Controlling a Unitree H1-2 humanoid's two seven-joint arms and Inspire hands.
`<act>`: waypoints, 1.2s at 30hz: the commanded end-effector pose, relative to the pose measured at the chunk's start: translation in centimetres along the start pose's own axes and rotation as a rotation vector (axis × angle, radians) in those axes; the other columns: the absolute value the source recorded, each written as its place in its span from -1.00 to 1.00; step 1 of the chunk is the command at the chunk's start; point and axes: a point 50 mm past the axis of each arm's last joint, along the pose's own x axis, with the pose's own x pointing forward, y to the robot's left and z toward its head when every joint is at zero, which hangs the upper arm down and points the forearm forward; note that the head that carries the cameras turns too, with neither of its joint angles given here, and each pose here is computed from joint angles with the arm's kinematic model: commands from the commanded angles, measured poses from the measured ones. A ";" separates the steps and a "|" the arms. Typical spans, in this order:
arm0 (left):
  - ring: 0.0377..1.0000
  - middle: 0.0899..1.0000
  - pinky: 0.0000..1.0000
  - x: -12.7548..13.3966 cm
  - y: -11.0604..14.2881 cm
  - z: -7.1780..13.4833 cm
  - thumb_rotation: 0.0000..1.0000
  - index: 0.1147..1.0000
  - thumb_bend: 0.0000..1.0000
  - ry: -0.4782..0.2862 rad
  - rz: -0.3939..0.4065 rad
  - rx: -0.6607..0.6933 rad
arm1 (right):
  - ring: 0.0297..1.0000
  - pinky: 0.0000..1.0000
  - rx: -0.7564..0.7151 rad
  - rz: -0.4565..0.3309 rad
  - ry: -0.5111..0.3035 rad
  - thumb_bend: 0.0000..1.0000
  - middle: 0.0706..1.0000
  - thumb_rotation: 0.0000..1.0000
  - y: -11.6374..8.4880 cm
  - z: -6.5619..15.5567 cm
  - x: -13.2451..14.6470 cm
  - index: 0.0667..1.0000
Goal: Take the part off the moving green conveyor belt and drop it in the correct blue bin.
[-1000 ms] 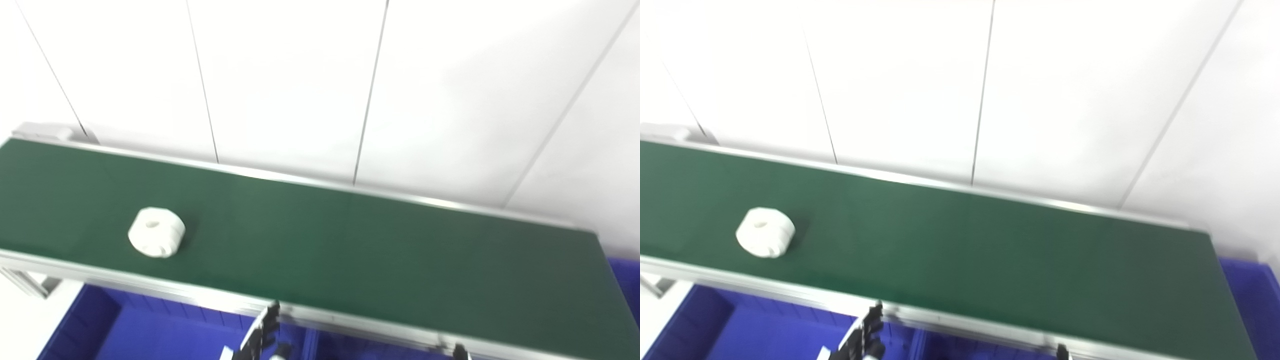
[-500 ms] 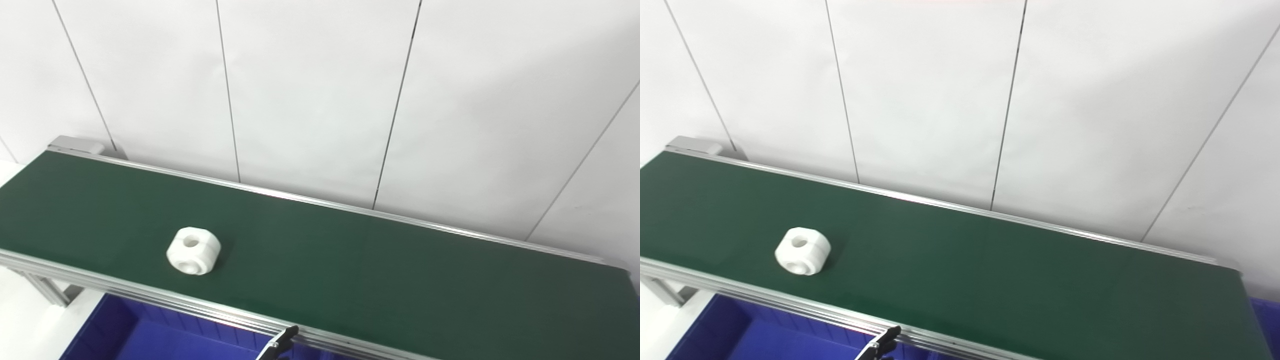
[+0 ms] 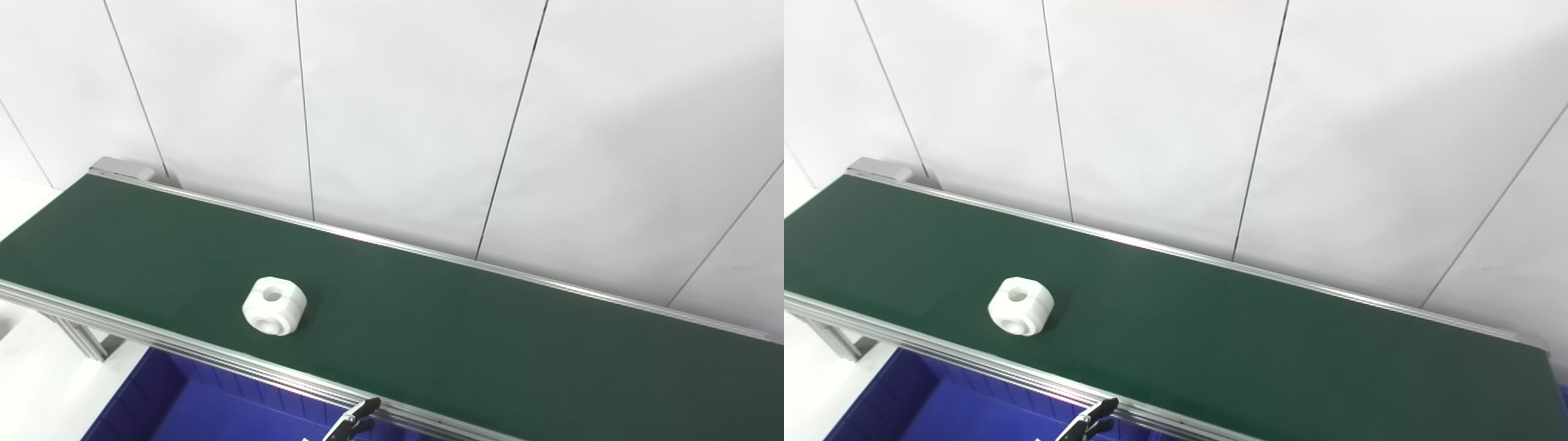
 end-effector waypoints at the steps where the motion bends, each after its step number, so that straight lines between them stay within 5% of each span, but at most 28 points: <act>1: 0.75 0.80 0.56 1.0 -2.3 3.9 0.28 0.70 0.21 -0.122 0.004 -0.091 | 1.00 1.00 0.009 0.009 -0.024 0.54 1.00 1.00 0.2 0.7 0.0 1.00; 6: 0.72 0.76 0.47 1.6 0.1 7.4 -0.02 0.66 0.52 -0.283 -0.020 -0.009 | 1.00 1.00 0.008 0.011 -0.010 0.64 1.00 1.00 0.6 0.8 0.1 1.00; 9: 0.47 0.51 0.15 3.4 3.2 10.8 -0.11 0.41 0.88 -0.469 -0.075 0.239 | 1.00 1.00 0.012 0.008 -0.015 0.70 1.00 1.00 0.8 0.6 0.4 1.00; 17: 0.44 0.48 0.23 10.1 8.0 16.1 -0.13 0.43 0.98 -0.609 -0.237 0.805 | 1.00 1.00 0.010 0.010 -0.023 0.73 1.00 1.00 1.5 0.7 0.9 1.00; 22: 0.54 0.56 0.48 14.7 9.6 16.6 -0.23 0.53 0.94 -0.619 -0.325 1.018 | 1.00 1.00 0.013 0.013 -0.036 0.69 1.00 1.00 1.7 0.7 0.9 1.00; 36: 0.55 0.53 0.51 23.1 13.2 13.8 -0.35 0.49 0.98 -0.483 -0.405 1.227 | 1.00 1.00 0.007 0.012 -0.054 0.66 1.00 1.00 2.2 0.8 0.8 1.00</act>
